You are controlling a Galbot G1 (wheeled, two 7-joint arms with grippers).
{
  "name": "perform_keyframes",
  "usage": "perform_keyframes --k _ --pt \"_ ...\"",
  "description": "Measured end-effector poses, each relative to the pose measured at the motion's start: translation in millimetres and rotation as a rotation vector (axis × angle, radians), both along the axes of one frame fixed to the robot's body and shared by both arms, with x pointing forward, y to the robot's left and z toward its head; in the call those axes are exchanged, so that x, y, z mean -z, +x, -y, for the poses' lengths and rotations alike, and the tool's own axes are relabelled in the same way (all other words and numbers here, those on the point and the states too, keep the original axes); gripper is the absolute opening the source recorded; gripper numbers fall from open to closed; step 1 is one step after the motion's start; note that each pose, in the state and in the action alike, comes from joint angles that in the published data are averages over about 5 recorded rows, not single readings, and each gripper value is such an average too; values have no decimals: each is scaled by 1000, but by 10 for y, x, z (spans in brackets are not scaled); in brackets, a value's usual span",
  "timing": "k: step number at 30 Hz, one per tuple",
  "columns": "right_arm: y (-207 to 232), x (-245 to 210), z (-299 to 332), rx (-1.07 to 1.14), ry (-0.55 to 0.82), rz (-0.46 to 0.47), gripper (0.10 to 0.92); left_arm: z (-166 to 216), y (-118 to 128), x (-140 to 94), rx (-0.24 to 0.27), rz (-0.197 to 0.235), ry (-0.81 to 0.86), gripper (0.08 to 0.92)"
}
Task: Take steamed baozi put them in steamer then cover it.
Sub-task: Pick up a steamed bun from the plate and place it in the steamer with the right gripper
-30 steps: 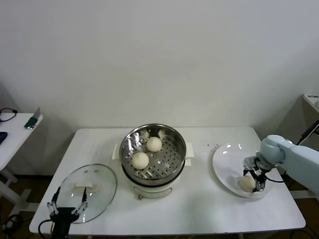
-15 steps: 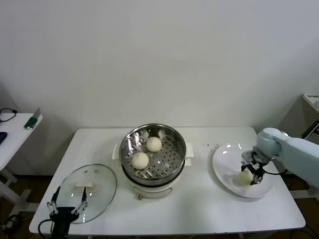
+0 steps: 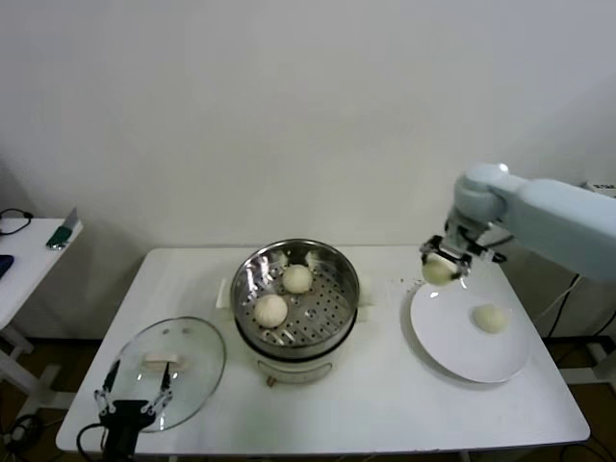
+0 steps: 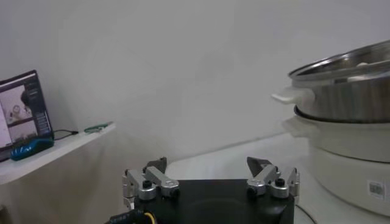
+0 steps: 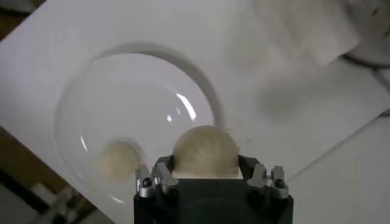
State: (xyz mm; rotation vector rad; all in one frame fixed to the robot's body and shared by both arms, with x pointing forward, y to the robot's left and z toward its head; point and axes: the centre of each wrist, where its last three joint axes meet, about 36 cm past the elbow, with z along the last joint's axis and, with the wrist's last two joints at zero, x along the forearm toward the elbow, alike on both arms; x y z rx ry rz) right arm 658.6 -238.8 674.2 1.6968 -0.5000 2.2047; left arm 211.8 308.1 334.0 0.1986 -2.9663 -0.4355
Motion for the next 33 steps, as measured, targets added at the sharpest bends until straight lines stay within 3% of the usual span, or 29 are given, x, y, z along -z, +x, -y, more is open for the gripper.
perform_keyframes --k 6,13,21,33 --pt "-61 -366 -822 -235 -31 11 704 -8 -3 -15 -1 -4 4 823" --pt "-299 -430 -1680 -448 -56 -10 704 -27 -22 -34 1 -6 6 823" --pt "-536 -102 -2273 -582 -76 -68 704 -98 -68 -21 -4 -15 10 823" --pt "-752 546 -2548 -656 -85 -161 704 -141 -132 68 -15 -36 4 823"
